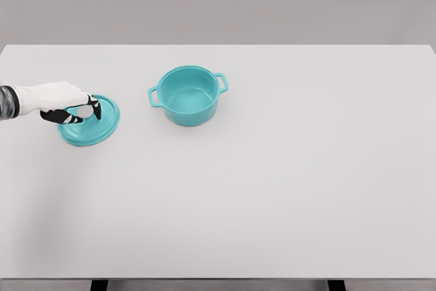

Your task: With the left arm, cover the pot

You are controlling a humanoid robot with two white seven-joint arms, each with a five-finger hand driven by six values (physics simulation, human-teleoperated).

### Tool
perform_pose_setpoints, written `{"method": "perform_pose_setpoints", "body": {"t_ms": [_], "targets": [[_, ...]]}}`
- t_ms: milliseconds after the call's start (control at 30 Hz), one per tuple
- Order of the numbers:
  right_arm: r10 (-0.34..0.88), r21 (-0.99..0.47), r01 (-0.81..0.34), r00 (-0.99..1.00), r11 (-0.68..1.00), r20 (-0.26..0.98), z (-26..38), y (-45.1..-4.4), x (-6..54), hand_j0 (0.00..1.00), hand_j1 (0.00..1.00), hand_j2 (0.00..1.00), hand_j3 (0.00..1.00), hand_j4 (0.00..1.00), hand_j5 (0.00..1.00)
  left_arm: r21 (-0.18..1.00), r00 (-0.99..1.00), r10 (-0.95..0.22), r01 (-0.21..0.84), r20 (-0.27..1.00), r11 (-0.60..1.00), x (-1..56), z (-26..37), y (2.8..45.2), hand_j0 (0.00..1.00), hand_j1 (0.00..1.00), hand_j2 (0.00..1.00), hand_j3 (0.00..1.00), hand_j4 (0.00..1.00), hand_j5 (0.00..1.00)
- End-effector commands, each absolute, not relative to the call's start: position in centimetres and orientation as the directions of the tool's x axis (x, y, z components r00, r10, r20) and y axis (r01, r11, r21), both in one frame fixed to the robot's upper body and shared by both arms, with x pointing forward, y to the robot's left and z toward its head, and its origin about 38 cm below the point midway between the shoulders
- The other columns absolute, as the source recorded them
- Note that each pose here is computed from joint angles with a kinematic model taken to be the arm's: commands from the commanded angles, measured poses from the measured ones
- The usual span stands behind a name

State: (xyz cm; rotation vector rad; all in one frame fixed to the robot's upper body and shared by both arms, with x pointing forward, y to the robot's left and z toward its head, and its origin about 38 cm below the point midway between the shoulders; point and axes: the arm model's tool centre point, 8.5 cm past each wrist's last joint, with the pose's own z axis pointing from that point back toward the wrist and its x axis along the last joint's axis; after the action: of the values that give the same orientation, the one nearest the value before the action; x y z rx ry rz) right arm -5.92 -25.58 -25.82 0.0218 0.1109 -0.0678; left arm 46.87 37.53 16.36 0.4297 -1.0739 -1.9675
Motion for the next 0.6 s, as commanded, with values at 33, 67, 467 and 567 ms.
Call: {"method": "perform_pose_setpoints", "body": {"t_ms": [33,67,467,567], "targets": [[-0.066,0.018,0.069,0.992,0.997,-0.112,-25.8,-25.6,-5.9,1.00,1.00,1.00,1.00,1.00,1.00,0.820,-0.596,-0.798,0.499,0.090,-0.280,46.9,16.8,37.4,0.53,0.53,0.53,0.53,0.53,0.53],[-0.066,0.018,0.069,0.992,0.997,-0.112,-25.8,-25.6,-5.9,1.00,1.00,1.00,1.00,1.00,1.00,0.821,-0.598,-0.797,0.497,0.090,-0.280,46.9,16.9,37.4,0.53,0.53,0.53,0.53,0.53,0.53],[-0.066,0.018,0.069,0.992,0.997,-0.112,-25.8,-25.6,-5.9,1.00,1.00,1.00,1.00,1.00,1.00,0.849,-0.647,-0.761,0.427,0.046,-0.311,46.9,19.4,36.1,0.53,0.53,0.53,0.53,0.53,0.53],[-0.066,0.018,0.069,0.992,0.997,-0.112,-25.8,-25.6,-5.9,1.00,1.00,1.00,1.00,1.00,1.00,0.854,-0.650,-0.758,0.420,0.047,-0.308,46.7,20.0,36.3,0.53,0.53,0.53,0.53,0.53,0.53]]}}
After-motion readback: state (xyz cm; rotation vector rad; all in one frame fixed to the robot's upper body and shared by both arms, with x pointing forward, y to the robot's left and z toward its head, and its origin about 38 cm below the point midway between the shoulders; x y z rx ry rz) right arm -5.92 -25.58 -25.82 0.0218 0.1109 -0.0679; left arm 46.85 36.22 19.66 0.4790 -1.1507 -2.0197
